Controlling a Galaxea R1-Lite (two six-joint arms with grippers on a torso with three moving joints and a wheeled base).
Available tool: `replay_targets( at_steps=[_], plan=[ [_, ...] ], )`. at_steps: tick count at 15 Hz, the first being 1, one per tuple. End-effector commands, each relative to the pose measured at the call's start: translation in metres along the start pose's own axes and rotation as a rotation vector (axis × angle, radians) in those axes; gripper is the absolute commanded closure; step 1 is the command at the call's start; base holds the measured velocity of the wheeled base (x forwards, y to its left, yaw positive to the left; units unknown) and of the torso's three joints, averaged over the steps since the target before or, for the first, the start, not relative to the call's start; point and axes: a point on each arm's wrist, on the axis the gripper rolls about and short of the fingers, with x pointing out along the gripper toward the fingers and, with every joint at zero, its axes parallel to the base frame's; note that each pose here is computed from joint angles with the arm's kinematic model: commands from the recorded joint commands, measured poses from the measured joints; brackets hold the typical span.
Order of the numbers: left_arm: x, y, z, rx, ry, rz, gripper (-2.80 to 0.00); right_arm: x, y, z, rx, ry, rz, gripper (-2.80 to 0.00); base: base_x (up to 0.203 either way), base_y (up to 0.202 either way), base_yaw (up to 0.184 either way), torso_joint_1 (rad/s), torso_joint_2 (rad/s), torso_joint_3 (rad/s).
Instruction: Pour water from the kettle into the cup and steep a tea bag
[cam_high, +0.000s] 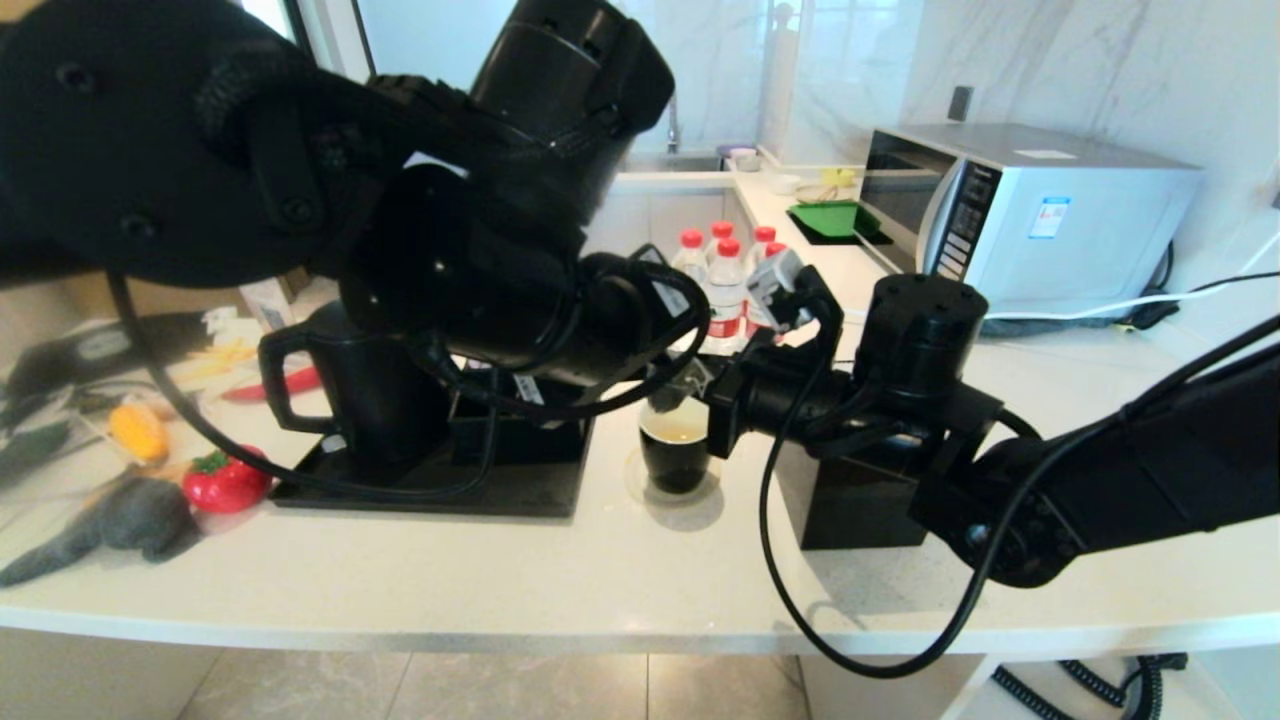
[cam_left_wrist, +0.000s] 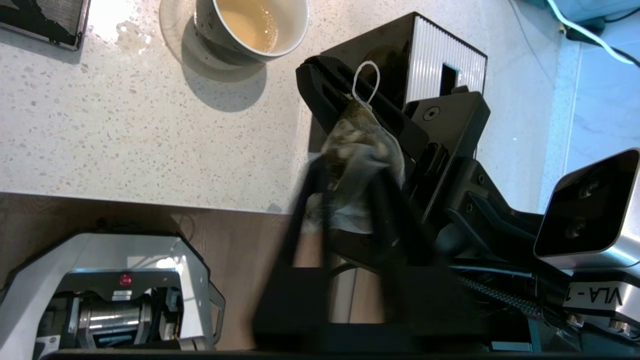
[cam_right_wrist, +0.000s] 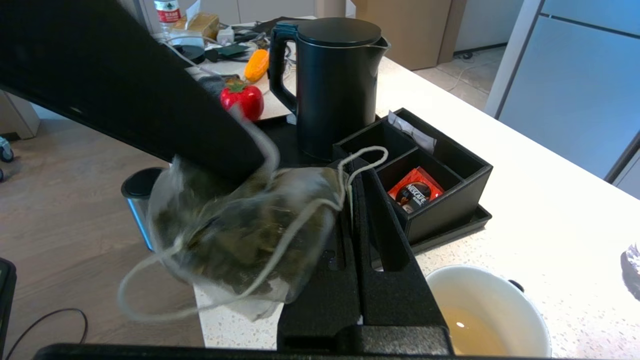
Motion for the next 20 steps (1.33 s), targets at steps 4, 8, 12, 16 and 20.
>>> replay_targets(
  at_steps=[4, 8, 12, 16, 20],
  plan=[
    [-0.002, 0.003, -0.001, -0.001, 0.012, 0.030, -2.80, 0.000, 0.000, 0.000, -0.004, -0.006, 0.002, 0.00, 0.000, 0.000, 0.000, 0.000, 0.00, 0.000],
    [-0.009, 0.004, 0.000, -0.023, 0.010, 0.026, -2.80, -0.002, 0.001, -0.002, -0.002, 0.002, 0.001, 0.00, 0.000, 0.000, 0.000, 0.000, 0.00, 0.000],
    [-0.009, 0.011, 0.003, -0.024, 0.016, 0.069, -2.80, -0.004, 0.002, -0.001, -0.004, 0.001, 0.001, 0.00, 0.000, 0.000, 0.000, 0.000, 0.00, 0.000],
    [-0.016, 0.013, 0.006, -0.068, 0.002, 0.069, -2.80, -0.010, 0.004, 0.003, -0.004, 0.001, -0.002, 0.00, 0.000, 0.000, 0.000, 0.000, 0.00, 0.000],
    [-0.027, 0.016, 0.005, -0.115, 0.000, 0.055, -2.80, -0.015, 0.006, 0.008, -0.010, -0.006, -0.002, 0.00, 0.000, 0.000, 0.000, 0.000, 0.00, 0.000]
  ],
)
